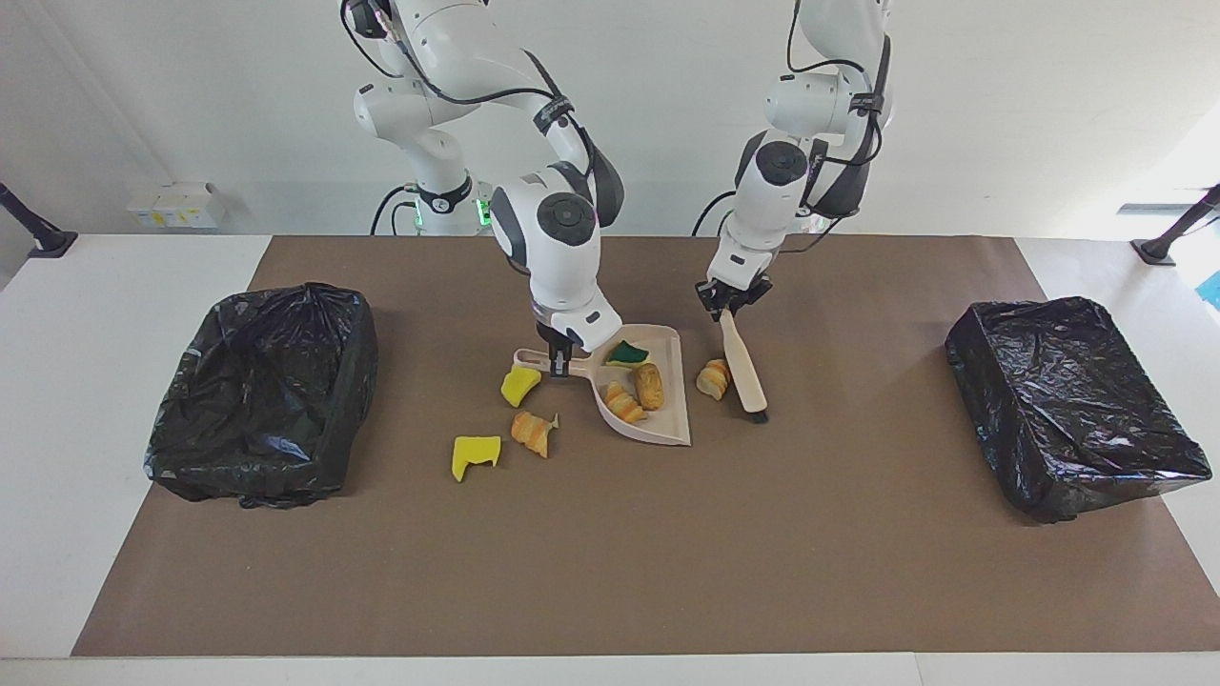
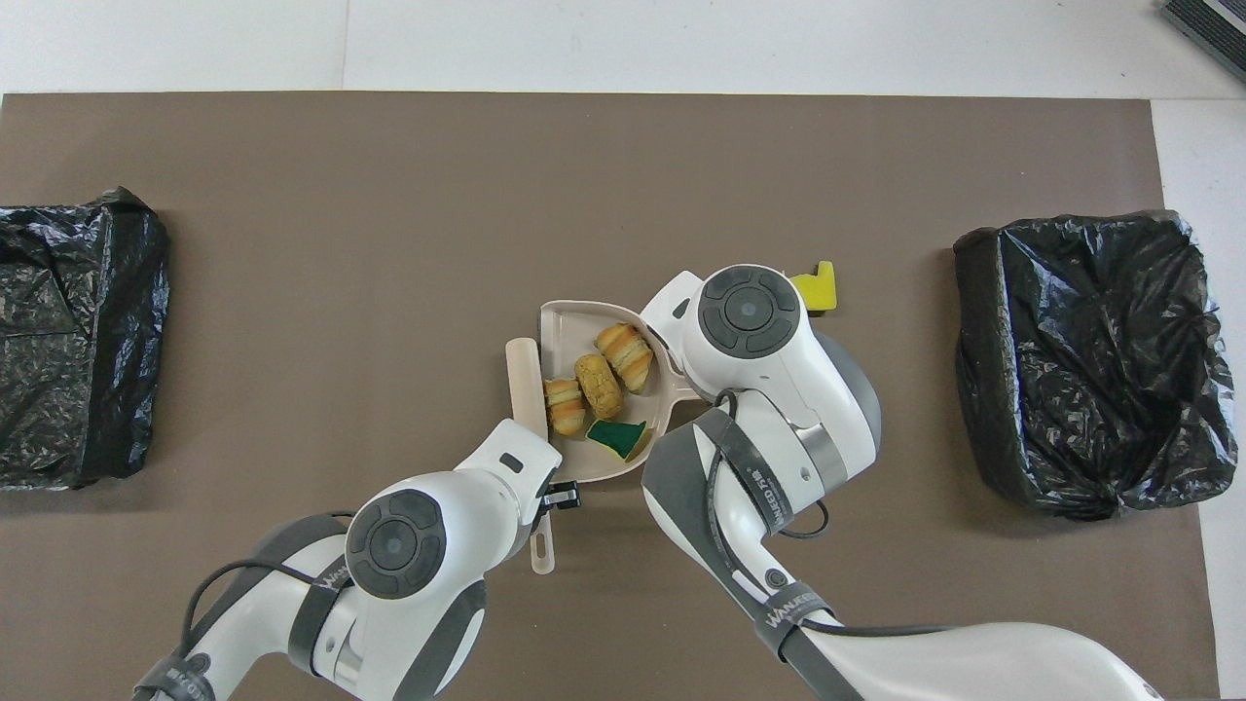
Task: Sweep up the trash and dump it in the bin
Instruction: 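Sweep the bread and sponge pieces into the dustpan with the left gripper, then carry the loaded dustpan with the right gripper over the nearer bin, then tip the dustpan into the bin while the left gripper releases the brush, then bring the empty dustpan back and set it down with the right gripper, then grasp the brush handle with the right gripper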
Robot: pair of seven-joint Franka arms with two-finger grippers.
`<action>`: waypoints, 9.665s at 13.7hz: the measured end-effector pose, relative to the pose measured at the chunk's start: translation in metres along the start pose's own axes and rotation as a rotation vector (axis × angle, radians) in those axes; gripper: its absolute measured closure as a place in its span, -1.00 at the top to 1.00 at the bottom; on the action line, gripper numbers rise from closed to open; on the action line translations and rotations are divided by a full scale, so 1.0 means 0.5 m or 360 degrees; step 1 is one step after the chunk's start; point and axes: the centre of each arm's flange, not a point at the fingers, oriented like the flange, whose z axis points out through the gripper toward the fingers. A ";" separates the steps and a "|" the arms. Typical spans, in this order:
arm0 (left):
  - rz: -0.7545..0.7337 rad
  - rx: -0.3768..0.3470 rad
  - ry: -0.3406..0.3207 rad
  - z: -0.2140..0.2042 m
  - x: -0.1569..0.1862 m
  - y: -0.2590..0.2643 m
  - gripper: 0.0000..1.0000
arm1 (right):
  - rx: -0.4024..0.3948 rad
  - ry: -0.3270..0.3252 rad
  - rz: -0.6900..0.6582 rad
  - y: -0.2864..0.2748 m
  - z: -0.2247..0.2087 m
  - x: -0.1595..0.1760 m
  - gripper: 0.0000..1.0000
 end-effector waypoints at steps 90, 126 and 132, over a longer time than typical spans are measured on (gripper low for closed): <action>0.0159 0.0242 -0.0053 -0.485 0.487 -0.479 1.00 | 0.0184 0.0160 0.2522 0.079 -0.217 0.097 -0.37; 0.0230 0.0274 -0.0014 -0.670 0.401 -0.423 1.00 | 0.0374 -0.0014 0.2231 -0.444 0.045 0.297 1.00; 0.0241 0.0276 -0.0020 -0.667 0.399 -0.415 1.00 | 0.0366 -0.0023 0.2216 -0.464 0.044 0.288 0.22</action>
